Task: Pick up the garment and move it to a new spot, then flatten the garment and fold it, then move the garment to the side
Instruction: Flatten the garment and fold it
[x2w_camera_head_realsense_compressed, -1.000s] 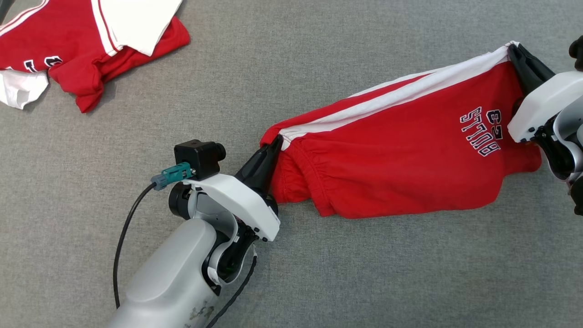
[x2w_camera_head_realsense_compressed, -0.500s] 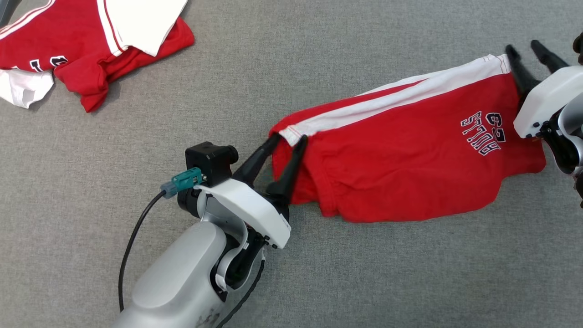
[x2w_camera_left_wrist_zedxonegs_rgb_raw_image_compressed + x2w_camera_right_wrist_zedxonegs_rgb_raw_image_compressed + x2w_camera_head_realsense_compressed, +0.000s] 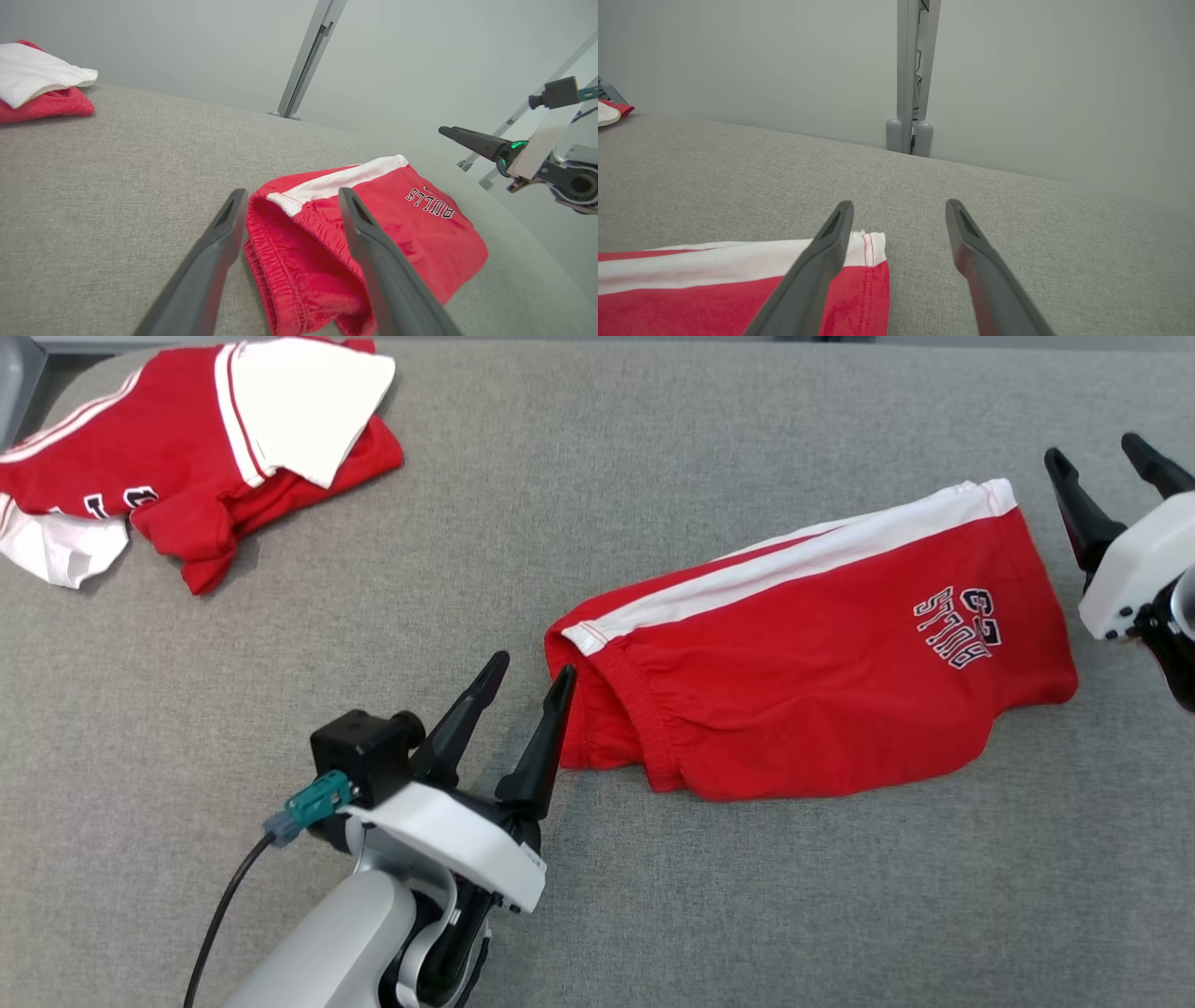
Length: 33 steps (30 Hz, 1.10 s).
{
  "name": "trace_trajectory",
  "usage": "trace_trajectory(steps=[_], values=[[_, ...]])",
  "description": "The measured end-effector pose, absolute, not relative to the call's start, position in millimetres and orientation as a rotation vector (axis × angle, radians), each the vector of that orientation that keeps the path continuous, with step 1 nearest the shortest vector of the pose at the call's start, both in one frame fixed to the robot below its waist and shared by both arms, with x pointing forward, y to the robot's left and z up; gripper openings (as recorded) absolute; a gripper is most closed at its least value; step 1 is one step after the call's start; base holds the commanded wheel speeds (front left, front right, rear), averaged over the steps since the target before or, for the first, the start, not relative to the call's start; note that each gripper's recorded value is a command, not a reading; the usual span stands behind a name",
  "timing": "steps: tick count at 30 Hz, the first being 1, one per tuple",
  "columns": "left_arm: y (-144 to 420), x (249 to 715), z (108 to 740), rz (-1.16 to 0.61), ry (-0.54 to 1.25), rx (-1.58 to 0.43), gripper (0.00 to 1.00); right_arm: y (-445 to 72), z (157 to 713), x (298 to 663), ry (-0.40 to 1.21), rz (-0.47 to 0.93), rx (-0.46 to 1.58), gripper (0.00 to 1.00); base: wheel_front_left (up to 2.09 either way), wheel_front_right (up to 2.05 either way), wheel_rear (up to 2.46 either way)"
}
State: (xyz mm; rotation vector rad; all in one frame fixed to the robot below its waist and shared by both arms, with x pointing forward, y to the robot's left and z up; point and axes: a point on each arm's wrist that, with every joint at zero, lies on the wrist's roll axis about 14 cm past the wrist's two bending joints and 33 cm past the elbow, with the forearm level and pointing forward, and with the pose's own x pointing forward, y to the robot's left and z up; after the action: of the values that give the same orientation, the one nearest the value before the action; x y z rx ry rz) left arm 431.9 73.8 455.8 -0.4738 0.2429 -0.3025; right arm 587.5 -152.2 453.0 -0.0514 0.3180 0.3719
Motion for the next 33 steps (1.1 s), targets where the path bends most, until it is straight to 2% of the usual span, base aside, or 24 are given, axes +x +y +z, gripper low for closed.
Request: trace_trajectory(steps=[6,15,33], values=[[84,415,467,-0.268,0.200,-0.450,1.00,-166,459,564,0.330,0.360,-0.047,1.00,0.00,0.00,0.00],[86,398,479,-0.236,0.172,-0.496,1.00,-172,428,515,0.453,0.355,0.001,1.00,0.00,0.00,0.00],[112,398,481,-0.154,0.135,-0.496,1.00,-145,380,509,0.637,0.287,0.097,1.00,0.00,0.00,0.00]])
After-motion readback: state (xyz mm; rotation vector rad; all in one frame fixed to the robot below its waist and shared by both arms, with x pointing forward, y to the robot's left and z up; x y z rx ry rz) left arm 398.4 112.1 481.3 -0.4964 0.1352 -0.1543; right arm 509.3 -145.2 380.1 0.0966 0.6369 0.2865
